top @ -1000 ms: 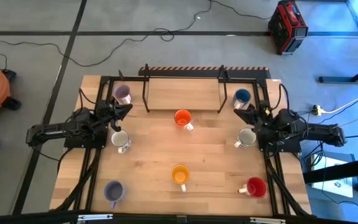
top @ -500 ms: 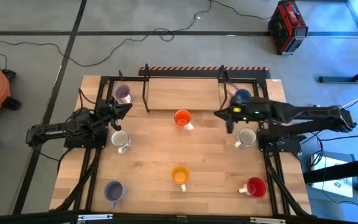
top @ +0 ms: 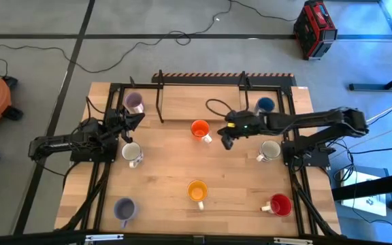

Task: Place coffee mugs
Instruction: Put the orange mug on the shelf

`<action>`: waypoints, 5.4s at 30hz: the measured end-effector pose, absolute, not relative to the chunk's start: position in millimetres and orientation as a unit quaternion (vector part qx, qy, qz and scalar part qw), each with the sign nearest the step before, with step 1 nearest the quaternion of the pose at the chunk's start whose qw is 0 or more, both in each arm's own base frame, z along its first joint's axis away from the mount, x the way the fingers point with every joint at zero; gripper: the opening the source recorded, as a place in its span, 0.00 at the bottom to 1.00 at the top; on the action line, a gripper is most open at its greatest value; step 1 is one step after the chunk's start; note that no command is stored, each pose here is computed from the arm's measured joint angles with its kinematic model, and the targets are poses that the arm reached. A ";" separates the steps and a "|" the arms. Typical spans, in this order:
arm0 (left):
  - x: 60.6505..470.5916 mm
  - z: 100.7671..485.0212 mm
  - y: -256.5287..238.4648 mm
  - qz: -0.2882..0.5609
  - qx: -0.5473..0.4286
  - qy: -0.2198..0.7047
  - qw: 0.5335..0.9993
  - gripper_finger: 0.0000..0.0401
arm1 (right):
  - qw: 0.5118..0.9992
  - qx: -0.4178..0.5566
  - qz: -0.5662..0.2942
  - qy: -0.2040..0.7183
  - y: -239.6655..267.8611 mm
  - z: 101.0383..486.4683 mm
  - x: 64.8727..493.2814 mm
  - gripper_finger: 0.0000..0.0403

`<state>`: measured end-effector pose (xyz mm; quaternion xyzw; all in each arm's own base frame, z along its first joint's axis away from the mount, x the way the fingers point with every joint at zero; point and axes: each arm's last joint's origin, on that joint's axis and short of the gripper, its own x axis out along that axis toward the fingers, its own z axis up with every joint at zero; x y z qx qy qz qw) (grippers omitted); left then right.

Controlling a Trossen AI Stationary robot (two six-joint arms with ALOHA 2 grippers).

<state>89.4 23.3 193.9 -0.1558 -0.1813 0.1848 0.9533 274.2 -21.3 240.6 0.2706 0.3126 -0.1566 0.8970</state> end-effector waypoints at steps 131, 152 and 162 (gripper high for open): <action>88.6 192.2 26.0 0.226 -0.209 -0.192 0.932 0.04 | 0.708 0.252 -0.636 0.176 -88.1 219.7 339.7 0.08; 89.3 191.3 25.4 0.214 -0.208 -0.185 0.936 0.05 | 0.879 0.161 -0.400 0.205 -81.5 248.4 407.7 0.08; 89.9 189.8 25.7 0.218 -0.214 -0.179 0.935 0.16 | 0.860 0.182 -0.421 0.223 -121.4 234.9 451.5 0.08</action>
